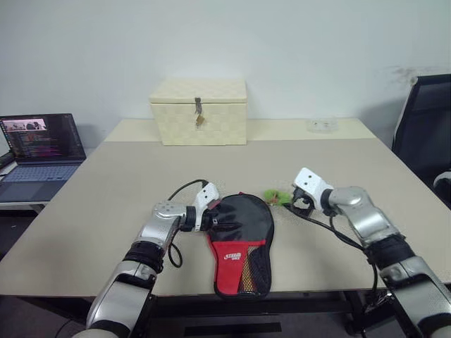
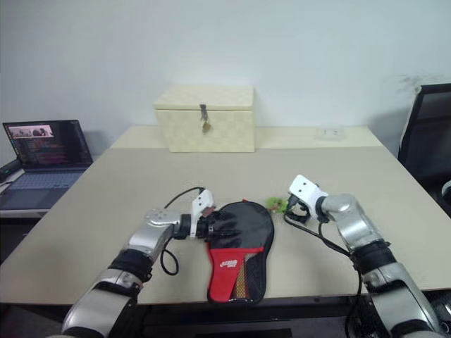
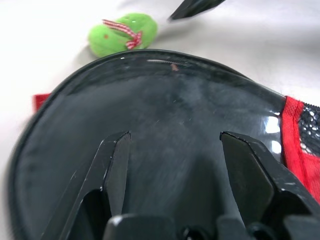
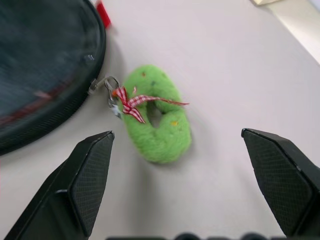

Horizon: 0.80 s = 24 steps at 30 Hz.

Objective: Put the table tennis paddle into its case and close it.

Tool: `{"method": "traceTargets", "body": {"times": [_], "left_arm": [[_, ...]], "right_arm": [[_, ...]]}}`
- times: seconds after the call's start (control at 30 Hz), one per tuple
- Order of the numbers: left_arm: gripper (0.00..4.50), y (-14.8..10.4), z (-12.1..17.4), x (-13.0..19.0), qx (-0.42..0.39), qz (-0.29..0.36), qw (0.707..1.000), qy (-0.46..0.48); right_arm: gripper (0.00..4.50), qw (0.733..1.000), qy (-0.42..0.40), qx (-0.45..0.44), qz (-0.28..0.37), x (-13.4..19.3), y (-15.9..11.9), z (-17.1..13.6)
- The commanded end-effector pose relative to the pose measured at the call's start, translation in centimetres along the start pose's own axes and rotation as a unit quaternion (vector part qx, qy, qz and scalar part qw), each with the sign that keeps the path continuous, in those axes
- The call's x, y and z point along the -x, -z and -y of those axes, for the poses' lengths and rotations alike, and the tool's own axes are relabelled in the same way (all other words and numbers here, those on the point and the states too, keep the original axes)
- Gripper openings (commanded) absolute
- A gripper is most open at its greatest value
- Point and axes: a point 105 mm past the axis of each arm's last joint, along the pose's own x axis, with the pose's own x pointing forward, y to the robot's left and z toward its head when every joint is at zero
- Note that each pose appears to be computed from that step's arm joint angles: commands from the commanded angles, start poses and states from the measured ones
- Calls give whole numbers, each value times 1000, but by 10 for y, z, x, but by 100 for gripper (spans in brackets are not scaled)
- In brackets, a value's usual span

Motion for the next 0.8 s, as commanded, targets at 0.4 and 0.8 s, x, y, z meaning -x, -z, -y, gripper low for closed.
{"method": "traceTargets", "body": {"times": [0.4,0.8], "left_arm": [[310,-3,-1,-9,-28,-7,1000,11],[310,21,1,-25,15,-39,999,7]], "right_arm": [[325,998,16,57,-28,-38,4,-1],[4,992,-10,115,-51,-16,17,4]]}}
